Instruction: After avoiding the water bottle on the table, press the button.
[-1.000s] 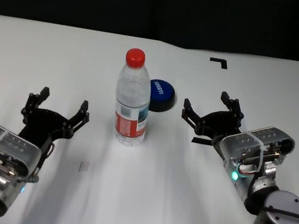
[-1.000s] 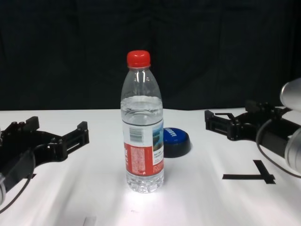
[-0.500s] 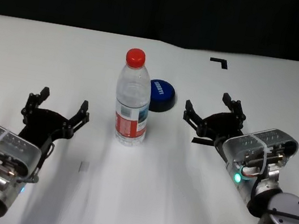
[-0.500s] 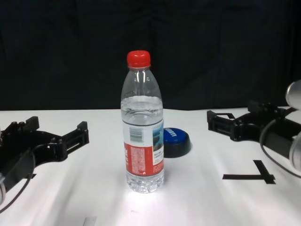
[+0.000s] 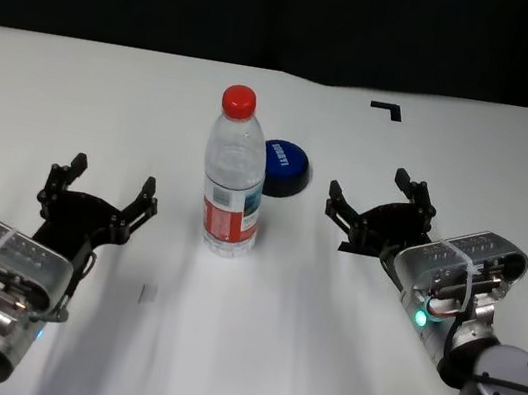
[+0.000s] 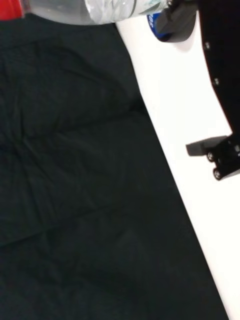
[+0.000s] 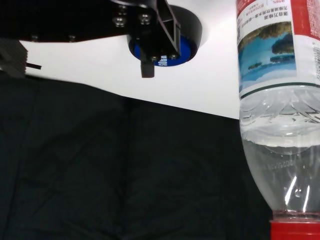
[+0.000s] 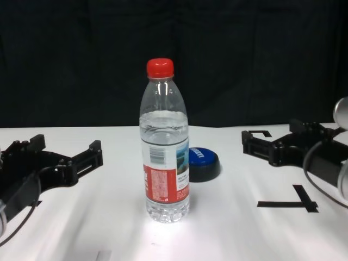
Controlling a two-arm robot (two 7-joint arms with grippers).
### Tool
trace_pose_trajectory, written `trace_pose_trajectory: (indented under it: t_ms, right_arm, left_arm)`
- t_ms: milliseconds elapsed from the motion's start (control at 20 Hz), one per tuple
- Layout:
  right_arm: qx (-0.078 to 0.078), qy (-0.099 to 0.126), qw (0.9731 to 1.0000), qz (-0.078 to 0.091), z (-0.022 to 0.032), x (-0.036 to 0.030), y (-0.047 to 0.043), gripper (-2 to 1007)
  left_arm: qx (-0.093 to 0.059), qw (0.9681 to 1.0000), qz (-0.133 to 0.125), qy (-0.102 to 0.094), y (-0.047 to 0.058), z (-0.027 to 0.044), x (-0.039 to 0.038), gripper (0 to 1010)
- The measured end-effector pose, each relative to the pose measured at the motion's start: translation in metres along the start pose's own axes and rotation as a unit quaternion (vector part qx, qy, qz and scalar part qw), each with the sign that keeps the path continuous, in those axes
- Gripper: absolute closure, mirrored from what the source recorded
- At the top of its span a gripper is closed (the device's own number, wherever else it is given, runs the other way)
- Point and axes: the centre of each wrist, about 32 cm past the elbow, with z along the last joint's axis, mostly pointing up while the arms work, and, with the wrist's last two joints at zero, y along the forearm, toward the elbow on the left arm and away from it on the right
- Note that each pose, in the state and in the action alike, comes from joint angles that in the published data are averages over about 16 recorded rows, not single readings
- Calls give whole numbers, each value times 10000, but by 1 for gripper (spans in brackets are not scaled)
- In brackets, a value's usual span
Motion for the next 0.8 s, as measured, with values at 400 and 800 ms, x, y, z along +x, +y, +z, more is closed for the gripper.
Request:
trace_pose_trajectory:
  t_ms: [400,800]
  right_arm:
    - [-42,22,10000,-14,-15,-24,-37,2]
    - [-91,46,9999,13,-26,-54,-83,2]
  left_arm:
    - [0,10000,0,0,0,0,0,7]
    - [0,10000,0,0,0,0,0,7]
